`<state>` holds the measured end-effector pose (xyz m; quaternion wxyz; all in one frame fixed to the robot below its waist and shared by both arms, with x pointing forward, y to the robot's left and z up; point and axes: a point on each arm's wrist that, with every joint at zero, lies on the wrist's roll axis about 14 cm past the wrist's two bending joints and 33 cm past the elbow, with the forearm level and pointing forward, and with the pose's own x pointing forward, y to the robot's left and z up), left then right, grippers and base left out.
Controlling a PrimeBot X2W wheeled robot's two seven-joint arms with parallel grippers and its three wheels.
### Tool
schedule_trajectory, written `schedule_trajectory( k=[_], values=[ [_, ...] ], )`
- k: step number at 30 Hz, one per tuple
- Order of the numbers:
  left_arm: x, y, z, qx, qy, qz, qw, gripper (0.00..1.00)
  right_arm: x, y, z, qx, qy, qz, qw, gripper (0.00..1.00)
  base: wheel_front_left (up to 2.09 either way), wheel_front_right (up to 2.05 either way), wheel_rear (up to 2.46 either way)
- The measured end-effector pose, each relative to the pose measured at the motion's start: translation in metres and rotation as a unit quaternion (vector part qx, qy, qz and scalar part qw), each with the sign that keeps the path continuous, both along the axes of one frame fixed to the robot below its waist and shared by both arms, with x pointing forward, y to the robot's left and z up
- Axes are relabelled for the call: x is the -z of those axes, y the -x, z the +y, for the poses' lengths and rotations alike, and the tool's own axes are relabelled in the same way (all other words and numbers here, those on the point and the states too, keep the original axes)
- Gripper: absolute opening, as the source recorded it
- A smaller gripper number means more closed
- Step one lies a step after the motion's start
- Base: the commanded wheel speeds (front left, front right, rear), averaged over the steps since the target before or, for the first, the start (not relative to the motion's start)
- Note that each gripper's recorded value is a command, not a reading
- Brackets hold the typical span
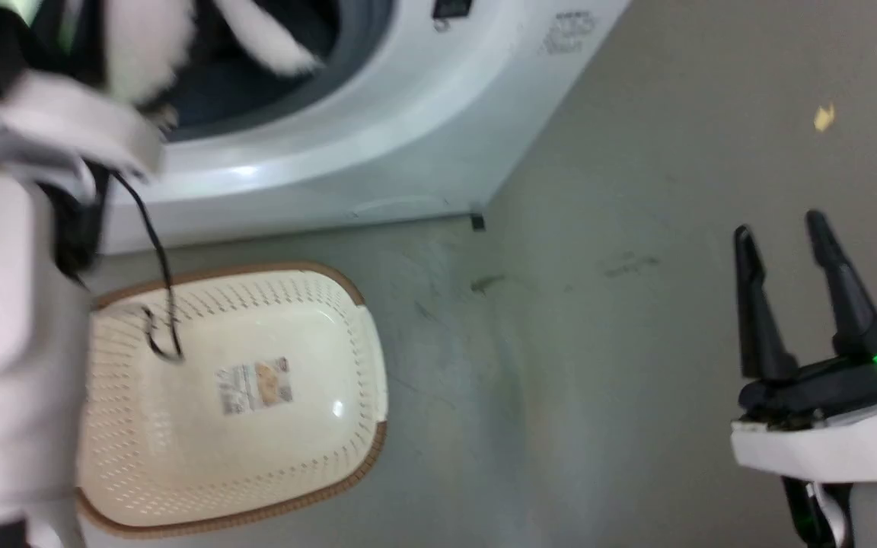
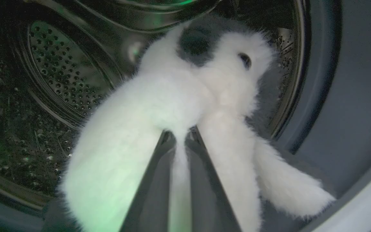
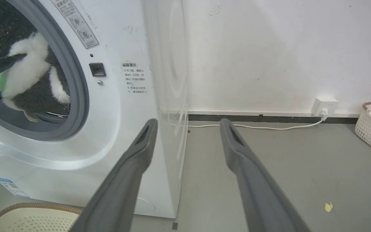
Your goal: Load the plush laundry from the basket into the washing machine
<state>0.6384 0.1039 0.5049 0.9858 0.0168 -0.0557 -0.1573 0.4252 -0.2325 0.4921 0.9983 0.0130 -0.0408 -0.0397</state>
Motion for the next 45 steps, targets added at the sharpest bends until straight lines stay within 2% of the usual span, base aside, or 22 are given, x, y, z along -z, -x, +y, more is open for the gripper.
schedule_trajectory(
  k=[7,14,17,22,23,28,29,30,31,38,45],
  values=[
    [0.036,-0.068,0.011,-0.018,-0.054,0.054,0.997,0.0,0.022,-0.007,-0.019,0.026,0.002,0.027,0.999,1.0,0.0,0.0,0.0],
    [0.06,-0.112,0.014,-0.027,-0.089,0.07,0.993,0.0,0.042,-0.008,-0.029,0.039,0.004,0.055,0.998,1.0,0.0,0.0,0.0],
    [0.064,-0.12,0.009,-0.022,-0.097,0.067,0.993,0.0,0.047,-0.009,-0.03,0.042,0.006,0.062,0.997,1.0,0.0,0.0,0.0],
    [0.099,-0.127,0.005,-0.017,-0.117,0.12,0.986,0.0,0.053,-0.012,-0.033,0.045,0.009,0.068,0.997,1.0,0.0,0.0,0.0],
    [0.116,-0.124,0.005,-0.013,-0.137,0.143,0.98,0.0,0.054,-0.012,-0.034,0.045,0.009,0.07,0.997,1.0,0.0,0.0,0.0],
    [0.119,-0.123,0.012,-0.017,-0.146,0.154,0.977,0.0,0.053,-0.013,-0.032,0.043,0.007,0.067,0.997,1.0,0.0,0.0,0.0],
    [0.119,-0.123,0.012,-0.017,-0.146,0.154,0.977,0.44,0.053,-0.013,-0.032,0.043,0.007,0.067,0.997,1.0,0.0,0.0,0.0],
    [0.118,-0.122,0.015,-0.02,-0.144,0.151,0.978,0.93,0.051,-0.014,-0.031,0.041,0.006,0.064,0.997,1.0,0.0,0.0,0.0],
    [0.118,-0.122,0.015,-0.02,-0.144,0.151,0.978,1.0,0.051,-0.014,-0.031,0.041,0.006,0.064,0.997,1.0,0.0,0.0,0.0],
    [0.091,-0.111,0.024,-0.029,-0.109,0.116,0.987,1.0,0.032,-0.015,-0.031,0.04,0.017,0.038,0.998,1.0,0.0,0.0,0.0],
    [0.061,-0.073,0.018,-0.024,-0.06,0.088,0.994,1.0,-0.001,-0.013,-0.027,0.032,0.033,-0.003,0.999,1.0,0.0,0.0,0.0]
  ],
)
